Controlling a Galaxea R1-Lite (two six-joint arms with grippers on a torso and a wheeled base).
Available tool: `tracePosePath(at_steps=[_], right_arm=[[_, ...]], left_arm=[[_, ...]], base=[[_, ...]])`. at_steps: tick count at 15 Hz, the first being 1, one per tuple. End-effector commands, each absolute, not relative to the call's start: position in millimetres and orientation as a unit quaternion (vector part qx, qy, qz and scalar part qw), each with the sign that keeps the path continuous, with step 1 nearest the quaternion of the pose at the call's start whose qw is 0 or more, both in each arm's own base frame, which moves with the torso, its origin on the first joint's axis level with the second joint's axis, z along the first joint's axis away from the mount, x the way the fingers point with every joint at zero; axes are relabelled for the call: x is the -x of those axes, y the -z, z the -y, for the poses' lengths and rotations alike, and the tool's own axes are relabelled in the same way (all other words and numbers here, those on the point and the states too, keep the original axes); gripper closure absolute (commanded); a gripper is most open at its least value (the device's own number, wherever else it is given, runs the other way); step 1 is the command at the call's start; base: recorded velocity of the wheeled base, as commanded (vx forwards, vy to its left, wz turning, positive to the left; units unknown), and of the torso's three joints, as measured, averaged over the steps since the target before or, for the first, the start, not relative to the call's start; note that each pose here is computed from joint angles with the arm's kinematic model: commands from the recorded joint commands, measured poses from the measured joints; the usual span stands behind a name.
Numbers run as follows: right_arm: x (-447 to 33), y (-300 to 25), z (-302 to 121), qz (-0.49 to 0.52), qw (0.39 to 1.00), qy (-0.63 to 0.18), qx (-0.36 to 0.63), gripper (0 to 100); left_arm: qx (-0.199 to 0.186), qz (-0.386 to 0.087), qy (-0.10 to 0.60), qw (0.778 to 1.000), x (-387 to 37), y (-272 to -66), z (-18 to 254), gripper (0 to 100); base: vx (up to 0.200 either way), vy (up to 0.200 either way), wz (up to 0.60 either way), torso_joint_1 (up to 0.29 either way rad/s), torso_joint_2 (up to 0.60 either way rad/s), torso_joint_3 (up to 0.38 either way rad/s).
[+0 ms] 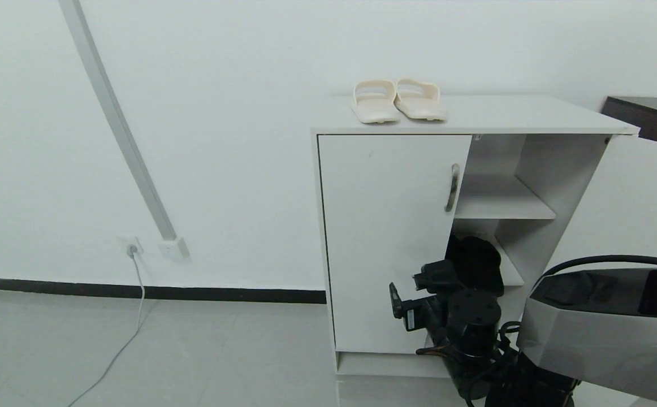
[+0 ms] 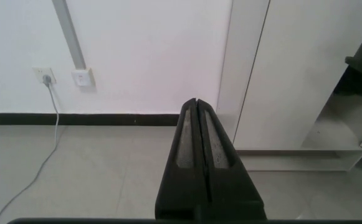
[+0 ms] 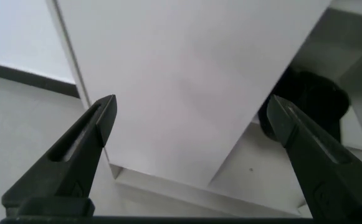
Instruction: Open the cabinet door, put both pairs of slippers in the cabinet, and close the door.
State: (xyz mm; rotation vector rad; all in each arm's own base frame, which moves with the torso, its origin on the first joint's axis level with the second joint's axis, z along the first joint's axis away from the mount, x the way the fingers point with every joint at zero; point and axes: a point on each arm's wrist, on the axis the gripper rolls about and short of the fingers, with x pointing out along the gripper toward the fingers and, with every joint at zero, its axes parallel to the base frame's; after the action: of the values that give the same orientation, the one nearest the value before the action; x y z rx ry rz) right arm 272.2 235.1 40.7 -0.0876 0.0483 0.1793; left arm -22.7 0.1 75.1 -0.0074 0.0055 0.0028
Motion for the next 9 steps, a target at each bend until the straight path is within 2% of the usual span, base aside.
tracePosePath(at_steps=[1,9], right_arm=[[-271.1,-41.6,-235.3,-0.023,0.995,-0.090,0.043,0],[-271.8,-40.7,-235.1,-0.024,0.995,-0.089,0.044,0]], left_arm=[[0.004,-0.003,-0.002,1.000,22.7,-75.0,-0.1,100],[0.003,-0.003,-0.001,1.000,22.7,-75.0,0.0,100]], base=[[0.000,0.000,0.00,0.144,-0.47,-0.339],[0.000,0.000,0.00,0.161,-0.48,-0.324]])
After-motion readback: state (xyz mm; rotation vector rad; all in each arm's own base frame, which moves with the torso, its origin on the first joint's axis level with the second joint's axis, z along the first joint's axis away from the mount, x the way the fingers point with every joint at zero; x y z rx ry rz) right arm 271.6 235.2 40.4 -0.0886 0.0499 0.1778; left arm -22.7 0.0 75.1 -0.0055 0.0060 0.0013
